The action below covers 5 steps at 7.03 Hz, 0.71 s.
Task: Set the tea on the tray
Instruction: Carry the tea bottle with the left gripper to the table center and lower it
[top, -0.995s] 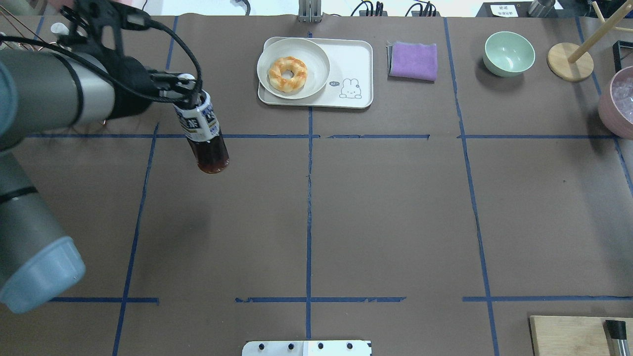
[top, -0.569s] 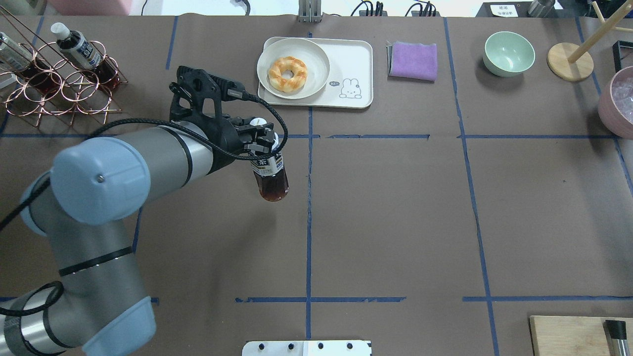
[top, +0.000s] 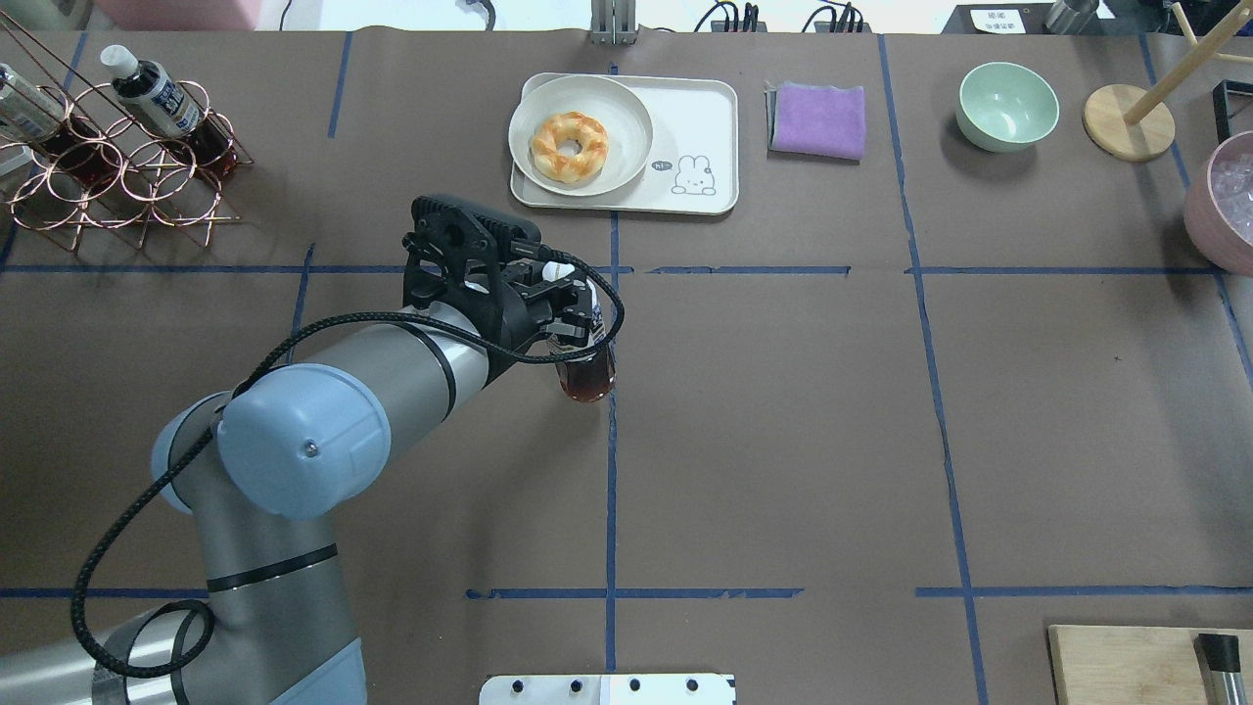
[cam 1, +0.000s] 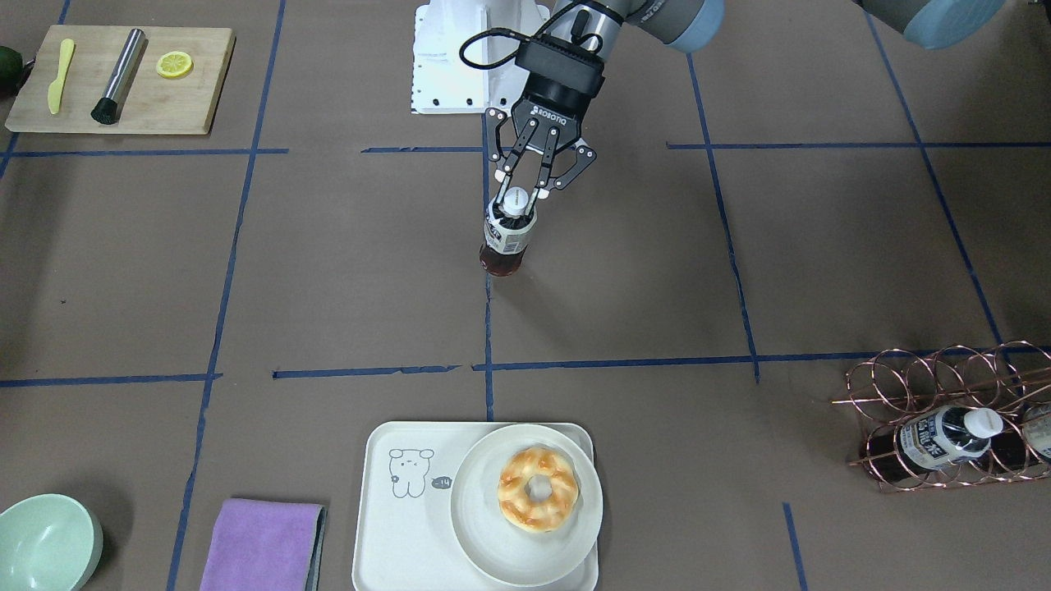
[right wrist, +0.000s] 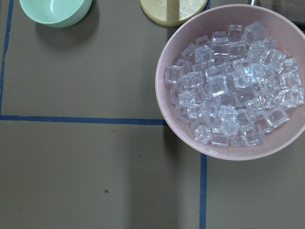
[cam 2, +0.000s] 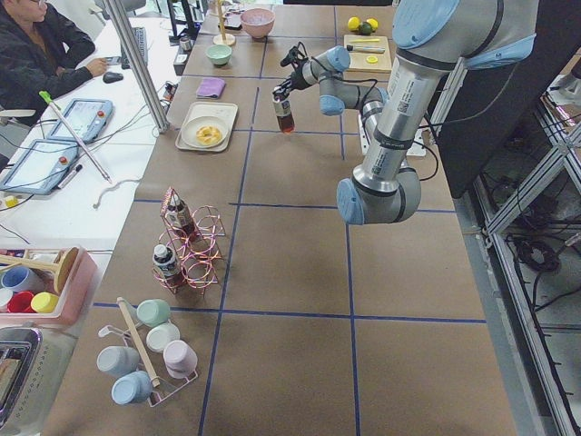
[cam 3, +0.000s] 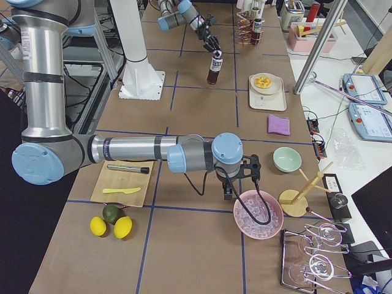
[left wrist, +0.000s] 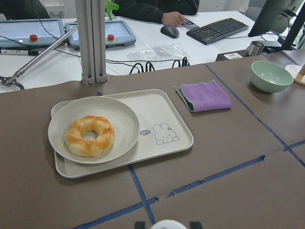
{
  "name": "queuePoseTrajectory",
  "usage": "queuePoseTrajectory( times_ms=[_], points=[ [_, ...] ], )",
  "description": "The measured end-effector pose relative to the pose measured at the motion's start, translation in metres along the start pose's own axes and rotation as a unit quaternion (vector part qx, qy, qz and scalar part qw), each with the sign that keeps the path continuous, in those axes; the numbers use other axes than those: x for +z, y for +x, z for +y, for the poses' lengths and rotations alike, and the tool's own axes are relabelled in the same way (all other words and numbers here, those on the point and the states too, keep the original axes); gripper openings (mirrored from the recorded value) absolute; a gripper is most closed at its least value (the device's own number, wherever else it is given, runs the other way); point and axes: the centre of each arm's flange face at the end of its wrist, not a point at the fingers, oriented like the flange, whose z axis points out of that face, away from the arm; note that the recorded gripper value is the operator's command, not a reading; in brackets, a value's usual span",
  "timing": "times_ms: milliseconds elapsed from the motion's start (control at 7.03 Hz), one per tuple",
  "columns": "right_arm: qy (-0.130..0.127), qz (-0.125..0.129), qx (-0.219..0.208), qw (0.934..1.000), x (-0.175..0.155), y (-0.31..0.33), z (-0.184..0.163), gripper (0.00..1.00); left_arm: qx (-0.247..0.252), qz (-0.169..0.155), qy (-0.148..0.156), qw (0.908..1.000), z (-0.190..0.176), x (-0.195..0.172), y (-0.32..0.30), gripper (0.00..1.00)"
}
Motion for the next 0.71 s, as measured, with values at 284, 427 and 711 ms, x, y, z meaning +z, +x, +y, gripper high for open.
queuePoseTrajectory(
  times_ms=[284, 427, 711],
  points=[
    [0.0, 0.0, 0.0, 1.0, 0.0001, 0.0002, 0.0, 1.0, 0.003, -0.006, -0.003, 1.0, 0.0037, 0.0155, 0.0075, 0.03],
    [0.0, 0.0, 0.0, 1.0, 0.0, 0.0, -0.0002, 1.0, 0.003, -0.007, -0.004, 1.0, 0.0045, 0.0176, 0.0084, 0.09],
    [0.0, 0.0, 0.0, 1.0, -0.0002, -0.0003, -0.0011, 1.0, 0.003, -0.008, -0.005, 1.0, 0.0055, 0.0196, 0.0085, 0.26]
  ],
)
